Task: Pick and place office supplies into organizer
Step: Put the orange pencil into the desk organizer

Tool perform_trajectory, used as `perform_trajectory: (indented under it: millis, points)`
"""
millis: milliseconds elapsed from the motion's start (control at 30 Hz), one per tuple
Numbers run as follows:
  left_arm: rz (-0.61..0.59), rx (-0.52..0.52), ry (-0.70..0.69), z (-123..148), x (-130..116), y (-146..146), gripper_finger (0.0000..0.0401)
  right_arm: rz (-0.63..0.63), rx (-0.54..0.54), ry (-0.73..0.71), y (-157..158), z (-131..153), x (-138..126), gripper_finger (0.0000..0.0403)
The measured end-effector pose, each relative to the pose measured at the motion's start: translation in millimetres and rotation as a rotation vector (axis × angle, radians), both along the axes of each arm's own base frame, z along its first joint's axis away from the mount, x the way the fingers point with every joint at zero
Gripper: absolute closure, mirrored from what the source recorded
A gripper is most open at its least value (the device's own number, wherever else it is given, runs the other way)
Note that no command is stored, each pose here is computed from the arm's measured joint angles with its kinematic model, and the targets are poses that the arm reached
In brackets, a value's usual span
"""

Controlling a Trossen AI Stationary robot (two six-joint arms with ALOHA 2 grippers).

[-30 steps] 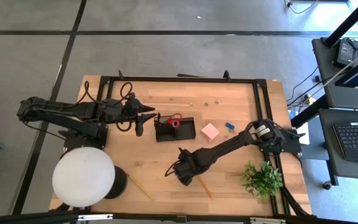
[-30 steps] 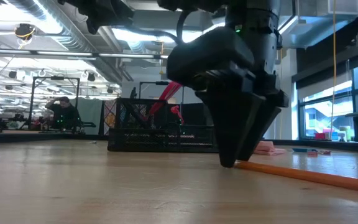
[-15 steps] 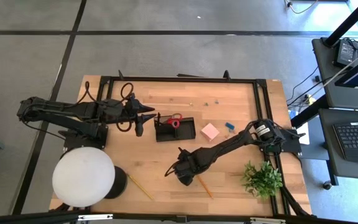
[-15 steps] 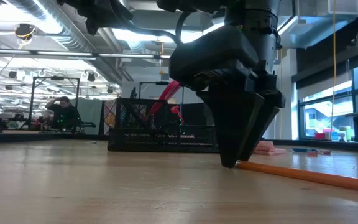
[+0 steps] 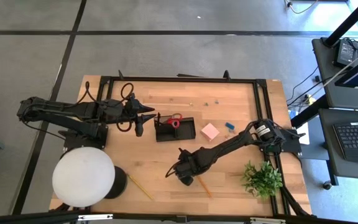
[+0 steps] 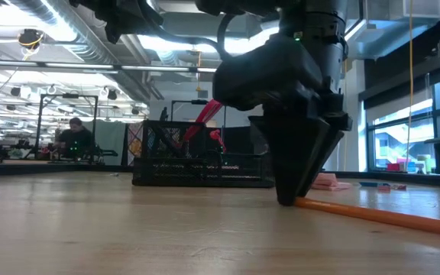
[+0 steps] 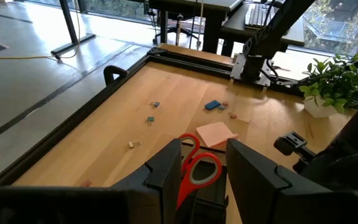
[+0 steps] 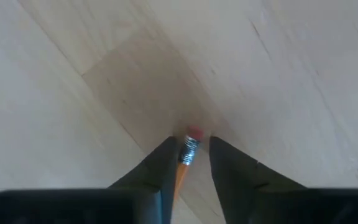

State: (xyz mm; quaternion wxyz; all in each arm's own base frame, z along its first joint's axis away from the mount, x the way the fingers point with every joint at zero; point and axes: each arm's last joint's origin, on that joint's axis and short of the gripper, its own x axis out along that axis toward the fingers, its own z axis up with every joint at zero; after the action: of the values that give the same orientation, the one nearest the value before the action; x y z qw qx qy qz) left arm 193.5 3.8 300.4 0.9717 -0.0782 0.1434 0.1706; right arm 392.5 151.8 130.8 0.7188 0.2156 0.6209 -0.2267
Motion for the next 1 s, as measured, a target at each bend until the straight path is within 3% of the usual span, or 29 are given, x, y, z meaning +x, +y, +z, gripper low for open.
perform_trajectory:
  millis: [367,733,867,1000]
  points:
    - [0.000,0.000,0.000,0,0,0,0.0281,0.019,-0.008,0.003,-1,0,0,0.0373]
    - [0.000,-0.001,0.000,0,0,0,0.0281,0.023,-0.014,0.021,-2,3,-3,0.0383]
    - [0.000,-0.001,0.000,0,0,0,0.0281,0.070,-0.035,0.081,-2,16,-4,0.0383]
    - [0.000,0.000,0.001,0,0,0,0.0281,0.126,-0.030,-0.009,-1,58,9,0.0384]
